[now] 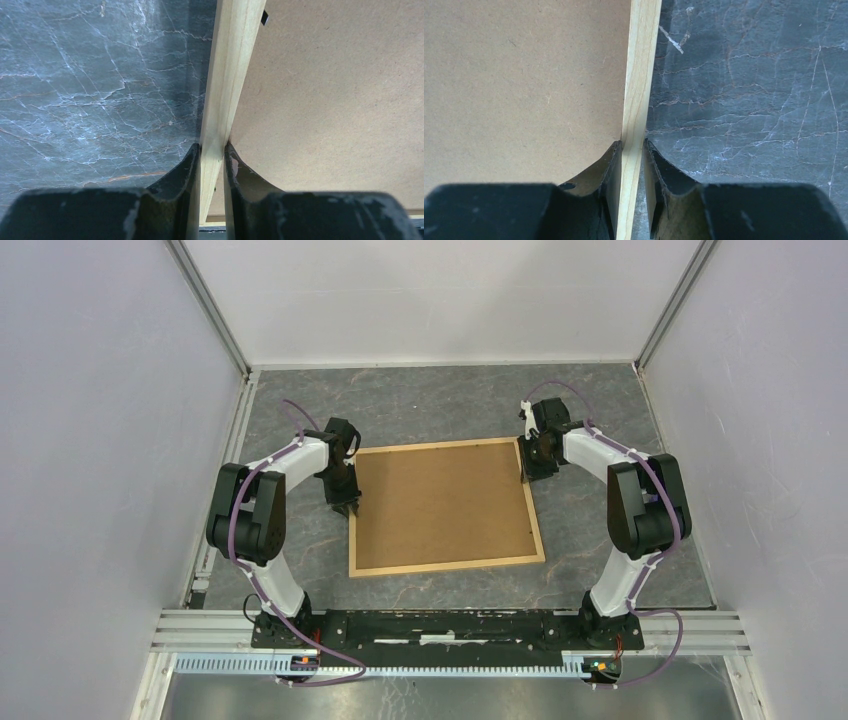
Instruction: Put the photo into the frame
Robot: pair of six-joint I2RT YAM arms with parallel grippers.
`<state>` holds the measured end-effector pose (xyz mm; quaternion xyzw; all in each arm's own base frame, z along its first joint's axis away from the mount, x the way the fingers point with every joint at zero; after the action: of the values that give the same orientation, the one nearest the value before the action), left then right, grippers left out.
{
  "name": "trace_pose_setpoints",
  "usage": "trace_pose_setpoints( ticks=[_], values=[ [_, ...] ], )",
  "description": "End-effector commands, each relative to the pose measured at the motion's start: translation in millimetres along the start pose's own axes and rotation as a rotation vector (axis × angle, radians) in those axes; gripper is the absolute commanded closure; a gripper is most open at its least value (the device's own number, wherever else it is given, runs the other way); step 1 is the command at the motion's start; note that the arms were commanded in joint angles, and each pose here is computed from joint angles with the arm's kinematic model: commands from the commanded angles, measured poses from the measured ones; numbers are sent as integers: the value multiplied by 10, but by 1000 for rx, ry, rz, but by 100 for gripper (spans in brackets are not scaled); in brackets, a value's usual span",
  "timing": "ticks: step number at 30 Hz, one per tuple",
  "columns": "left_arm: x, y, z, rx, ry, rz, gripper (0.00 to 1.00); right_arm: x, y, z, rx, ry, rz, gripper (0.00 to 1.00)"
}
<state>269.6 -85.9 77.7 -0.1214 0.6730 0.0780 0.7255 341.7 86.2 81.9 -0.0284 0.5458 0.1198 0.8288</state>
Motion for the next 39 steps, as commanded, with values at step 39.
trace_pose_setpoints(
  ticks=[39],
  values=[
    [144, 49, 45, 50, -37, 51, 98, 225, -189, -278, 0, 79, -125, 74]
  ],
)
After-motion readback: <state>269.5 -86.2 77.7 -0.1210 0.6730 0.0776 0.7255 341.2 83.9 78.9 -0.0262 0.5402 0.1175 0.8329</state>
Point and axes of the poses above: each gripper's point midway between its finger pads, its own x axis out along the fingers, its own y axis along the line the jaws close on, z = x × y, the point moved 6 cm from there along -x, back along the fingers, and after that the axes turned 4 degrees about -x, right-handed, at the moved point
